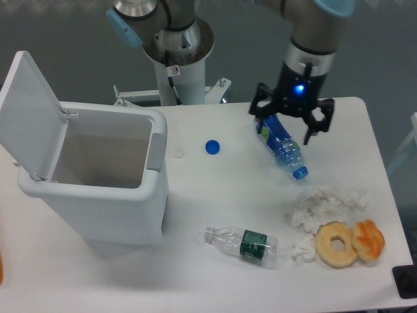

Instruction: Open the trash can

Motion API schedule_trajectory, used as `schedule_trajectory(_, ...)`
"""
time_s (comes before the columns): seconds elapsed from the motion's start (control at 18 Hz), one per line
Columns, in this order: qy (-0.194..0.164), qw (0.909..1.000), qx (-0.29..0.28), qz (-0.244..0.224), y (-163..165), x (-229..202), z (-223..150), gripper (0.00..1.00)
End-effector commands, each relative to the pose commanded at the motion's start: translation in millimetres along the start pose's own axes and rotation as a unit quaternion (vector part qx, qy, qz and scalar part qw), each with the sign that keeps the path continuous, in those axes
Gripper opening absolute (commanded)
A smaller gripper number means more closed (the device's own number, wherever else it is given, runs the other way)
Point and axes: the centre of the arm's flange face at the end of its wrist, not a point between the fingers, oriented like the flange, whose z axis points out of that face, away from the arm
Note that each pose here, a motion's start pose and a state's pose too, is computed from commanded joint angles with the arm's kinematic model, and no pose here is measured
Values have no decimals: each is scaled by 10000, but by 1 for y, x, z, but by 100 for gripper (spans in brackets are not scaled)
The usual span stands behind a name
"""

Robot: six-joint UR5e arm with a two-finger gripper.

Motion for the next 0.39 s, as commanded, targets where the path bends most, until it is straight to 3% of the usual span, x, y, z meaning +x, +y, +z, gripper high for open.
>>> schedule_trajectory(0.39,-206,9997,-148,48,1,-33,45,100)
